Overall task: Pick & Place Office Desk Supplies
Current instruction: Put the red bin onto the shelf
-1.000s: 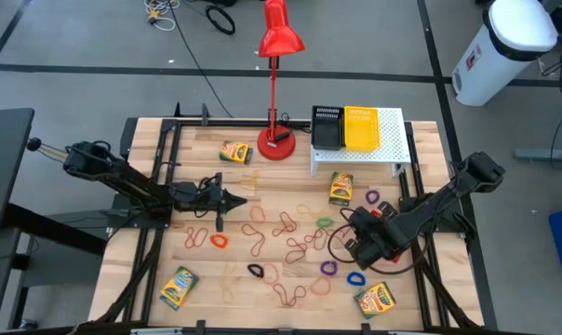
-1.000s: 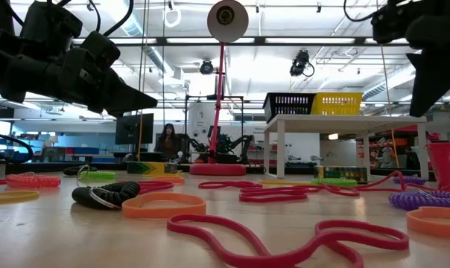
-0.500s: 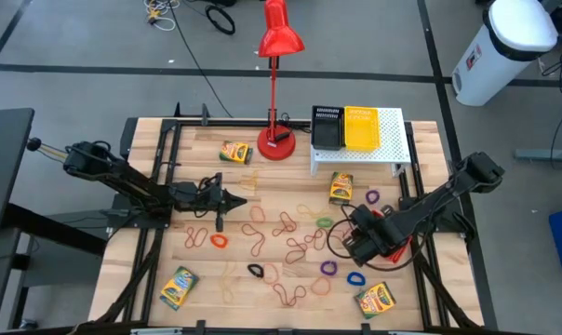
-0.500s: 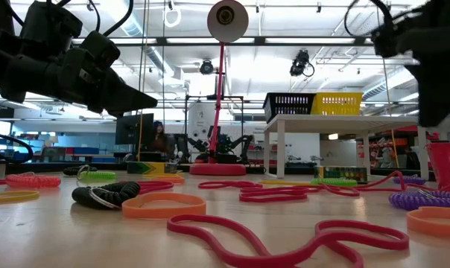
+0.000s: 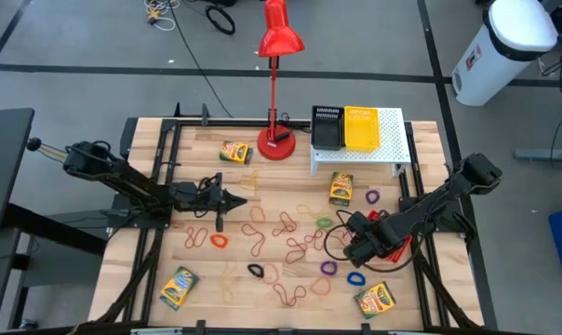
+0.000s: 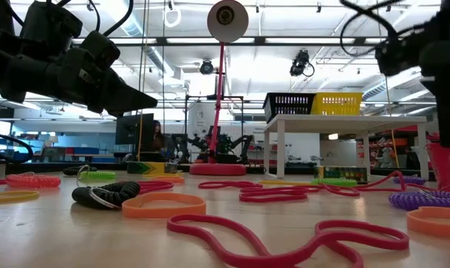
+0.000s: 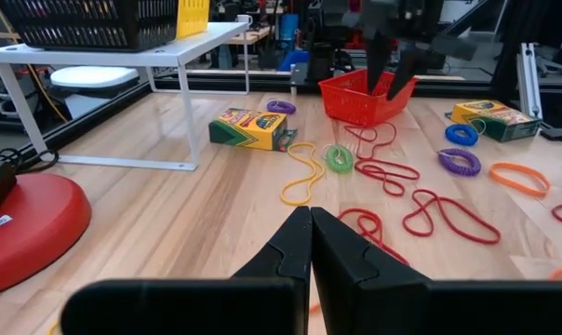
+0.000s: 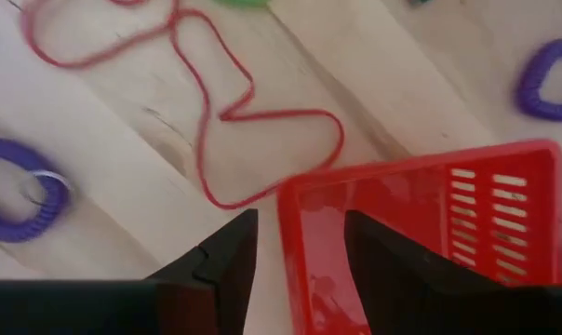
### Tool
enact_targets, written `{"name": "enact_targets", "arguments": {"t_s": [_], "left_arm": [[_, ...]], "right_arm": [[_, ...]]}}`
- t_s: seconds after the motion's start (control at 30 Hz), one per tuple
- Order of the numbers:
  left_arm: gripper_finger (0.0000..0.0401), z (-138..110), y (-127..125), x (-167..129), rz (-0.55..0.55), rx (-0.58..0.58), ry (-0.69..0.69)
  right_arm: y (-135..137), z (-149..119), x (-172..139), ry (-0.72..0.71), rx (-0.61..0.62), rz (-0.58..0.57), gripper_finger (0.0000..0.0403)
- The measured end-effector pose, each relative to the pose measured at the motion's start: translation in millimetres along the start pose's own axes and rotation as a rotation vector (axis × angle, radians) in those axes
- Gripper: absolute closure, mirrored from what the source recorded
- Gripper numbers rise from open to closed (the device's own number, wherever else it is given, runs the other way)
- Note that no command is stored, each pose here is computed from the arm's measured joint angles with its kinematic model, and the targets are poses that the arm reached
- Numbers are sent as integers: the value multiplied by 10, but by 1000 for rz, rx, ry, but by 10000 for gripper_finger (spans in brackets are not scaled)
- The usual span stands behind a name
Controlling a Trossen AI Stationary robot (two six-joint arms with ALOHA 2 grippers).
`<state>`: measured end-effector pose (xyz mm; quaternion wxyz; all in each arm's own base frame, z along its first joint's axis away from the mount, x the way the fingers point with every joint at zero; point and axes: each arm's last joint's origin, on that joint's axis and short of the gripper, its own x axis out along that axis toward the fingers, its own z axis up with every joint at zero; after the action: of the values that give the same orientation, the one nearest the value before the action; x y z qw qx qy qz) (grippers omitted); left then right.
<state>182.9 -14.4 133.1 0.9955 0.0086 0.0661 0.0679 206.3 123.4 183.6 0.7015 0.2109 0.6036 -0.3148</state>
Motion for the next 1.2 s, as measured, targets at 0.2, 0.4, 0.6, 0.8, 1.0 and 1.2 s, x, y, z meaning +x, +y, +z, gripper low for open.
{"name": "enact_targets", "arguments": {"t_s": [0.2,0.4,0.6,0.8,1.0,1.2], "left_arm": [[390,0,0,0,0,0,0],[390,0,0,0,0,0,0],[390,0,1,0,0,0,0],[390,0,0,0,0,0,0],[390,0,1,0,0,0,0],[390,0,0,0,0,0,0]], "right_arm": [[45,-34,165,40,-71,-11,256],[47,-27,148,25,-140,2,363],[100,1,82,13,-187,31,369],[237,96,-227,-86,-257,66,389],[406,230,-632,-245,-345,147,379],[556,389,-850,-454,-613,199,392]]}}
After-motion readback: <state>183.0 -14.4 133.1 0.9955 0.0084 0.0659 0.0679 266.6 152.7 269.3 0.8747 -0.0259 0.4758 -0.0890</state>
